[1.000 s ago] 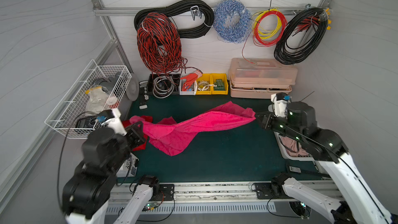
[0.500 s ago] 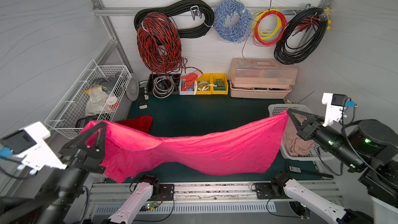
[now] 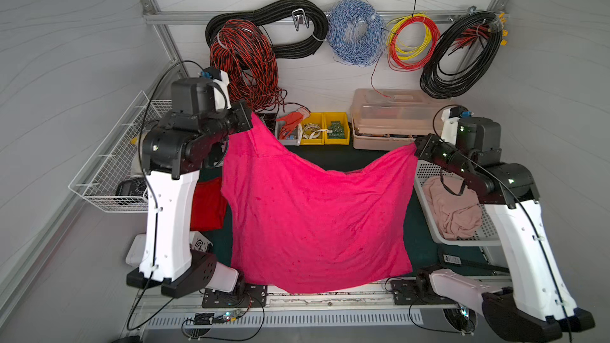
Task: Fold and stack t-shirts
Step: Flatten out the T-shirt at the center of the board.
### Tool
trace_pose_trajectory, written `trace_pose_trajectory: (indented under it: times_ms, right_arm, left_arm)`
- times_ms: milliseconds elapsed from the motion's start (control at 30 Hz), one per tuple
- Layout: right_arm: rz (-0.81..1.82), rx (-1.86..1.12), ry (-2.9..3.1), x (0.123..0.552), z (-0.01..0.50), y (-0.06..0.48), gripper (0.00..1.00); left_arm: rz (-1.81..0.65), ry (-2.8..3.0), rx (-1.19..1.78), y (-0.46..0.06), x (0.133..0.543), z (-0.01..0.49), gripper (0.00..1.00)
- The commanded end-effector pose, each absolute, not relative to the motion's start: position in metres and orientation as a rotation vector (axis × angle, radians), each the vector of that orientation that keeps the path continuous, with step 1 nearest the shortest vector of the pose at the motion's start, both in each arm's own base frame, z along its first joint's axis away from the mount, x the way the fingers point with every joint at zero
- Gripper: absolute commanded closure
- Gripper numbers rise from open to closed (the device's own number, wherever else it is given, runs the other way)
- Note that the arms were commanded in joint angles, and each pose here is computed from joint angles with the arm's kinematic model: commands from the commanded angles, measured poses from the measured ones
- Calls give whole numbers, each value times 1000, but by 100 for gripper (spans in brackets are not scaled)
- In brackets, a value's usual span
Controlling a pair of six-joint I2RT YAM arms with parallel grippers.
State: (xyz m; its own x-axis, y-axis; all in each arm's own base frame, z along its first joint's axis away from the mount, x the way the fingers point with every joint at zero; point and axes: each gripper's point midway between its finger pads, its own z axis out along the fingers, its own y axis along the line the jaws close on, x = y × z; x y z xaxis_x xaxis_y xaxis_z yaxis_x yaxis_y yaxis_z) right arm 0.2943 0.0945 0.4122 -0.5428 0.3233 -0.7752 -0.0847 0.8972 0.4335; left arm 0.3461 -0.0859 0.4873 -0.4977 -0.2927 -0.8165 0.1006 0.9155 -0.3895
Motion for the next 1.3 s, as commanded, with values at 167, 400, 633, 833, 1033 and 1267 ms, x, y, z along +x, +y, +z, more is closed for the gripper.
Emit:
trace_pose_trajectory:
  times_ms: [167, 400, 633, 833, 1033, 1267]
  right_arm:
    - [670, 96, 1921, 244, 462, 97, 100]
    - [773, 61, 1832, 171, 473, 88, 100]
    - [841, 6, 1711, 122, 501, 83, 100]
    - [759, 24, 1706, 137, 512, 76, 100]
    - [594, 66, 1825, 192, 489, 74, 100]
    - [486, 111, 1917, 257, 458, 78, 100]
  left_arm:
    - [-555, 1693, -77, -65, 217, 582, 100]
    - [-605, 1630, -61, -53, 127, 567, 100]
    - [-590, 1481, -34, -36, 55, 589, 100]
    - [-574, 1439, -14, -38, 67, 614, 100]
    - [-533, 1477, 5, -50, 138, 630, 100]
    - [-542, 1637, 36, -84, 251, 603, 100]
